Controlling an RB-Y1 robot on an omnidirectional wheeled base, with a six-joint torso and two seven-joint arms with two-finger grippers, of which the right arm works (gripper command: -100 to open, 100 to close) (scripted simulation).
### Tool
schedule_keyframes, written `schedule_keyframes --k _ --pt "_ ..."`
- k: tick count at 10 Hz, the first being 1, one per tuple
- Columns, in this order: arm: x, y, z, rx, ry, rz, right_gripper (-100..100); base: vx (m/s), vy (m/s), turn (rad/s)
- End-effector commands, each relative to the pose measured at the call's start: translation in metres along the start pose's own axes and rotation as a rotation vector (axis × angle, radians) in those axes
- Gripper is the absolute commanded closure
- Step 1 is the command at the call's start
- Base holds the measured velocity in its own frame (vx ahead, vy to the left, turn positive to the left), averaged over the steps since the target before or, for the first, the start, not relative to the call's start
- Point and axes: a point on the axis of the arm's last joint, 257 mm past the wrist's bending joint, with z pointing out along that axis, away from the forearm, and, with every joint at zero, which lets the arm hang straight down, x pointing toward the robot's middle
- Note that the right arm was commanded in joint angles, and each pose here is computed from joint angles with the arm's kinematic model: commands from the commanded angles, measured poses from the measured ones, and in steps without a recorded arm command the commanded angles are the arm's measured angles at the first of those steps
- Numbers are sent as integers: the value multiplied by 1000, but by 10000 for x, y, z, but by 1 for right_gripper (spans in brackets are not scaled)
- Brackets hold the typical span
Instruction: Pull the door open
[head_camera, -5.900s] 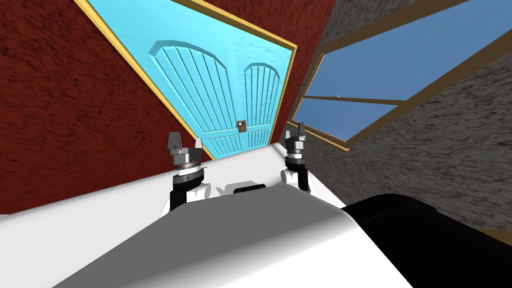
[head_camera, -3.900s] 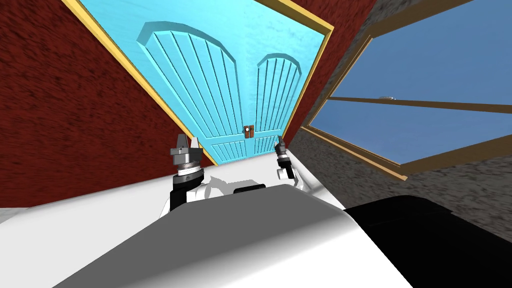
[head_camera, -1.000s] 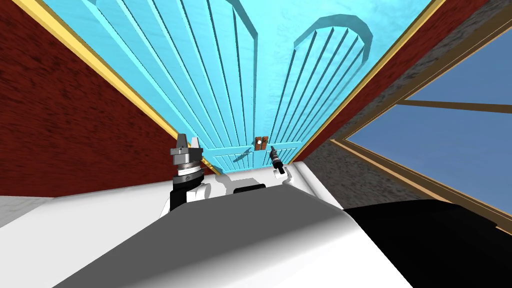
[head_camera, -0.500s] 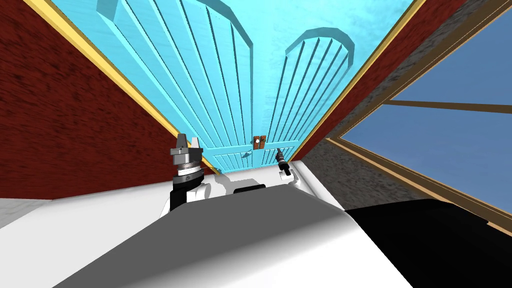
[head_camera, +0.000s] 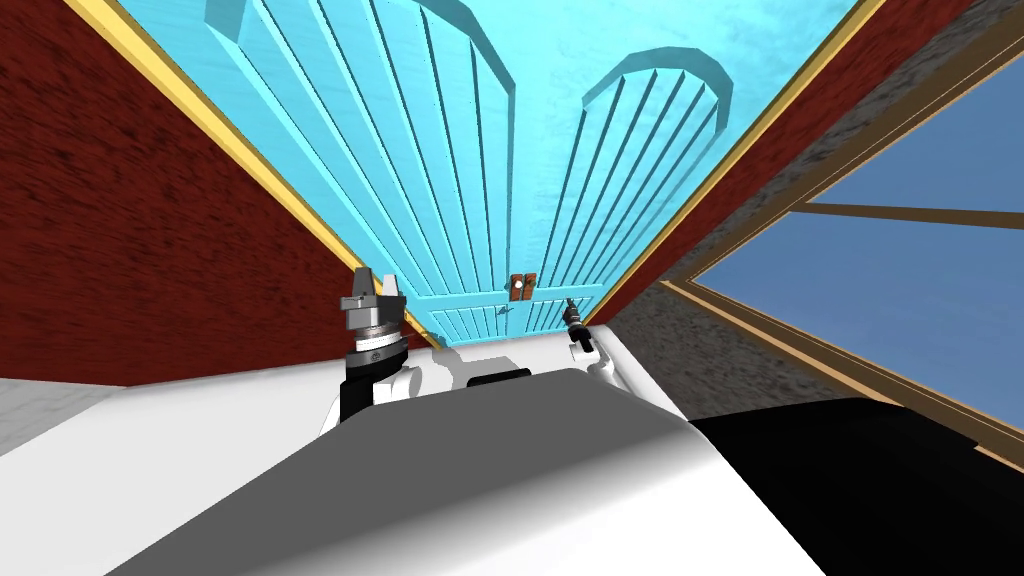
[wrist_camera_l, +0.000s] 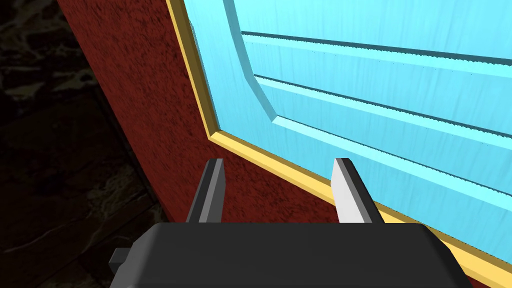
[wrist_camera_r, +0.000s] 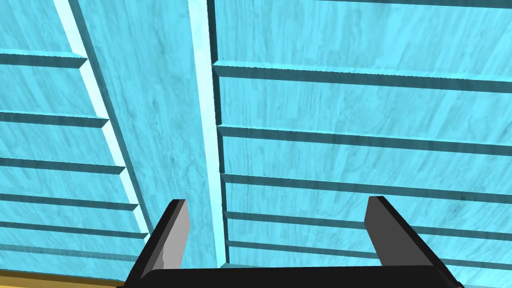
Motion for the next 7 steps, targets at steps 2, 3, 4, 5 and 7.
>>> schedule_keyframes --k 2,3,4,5,7 --pt "-59 61 36 -14 -8 9 -100 185 -21 141" --pt "8 108 76 -25 2 17 -100 194 -5 156" --pt "74 146 107 -35 12 23 -100 184 14 145" --pt "182 196 145 -47 28 31 -100 179 38 170" --pt "432 308 218 -74 64 48 -100 213 99 166"
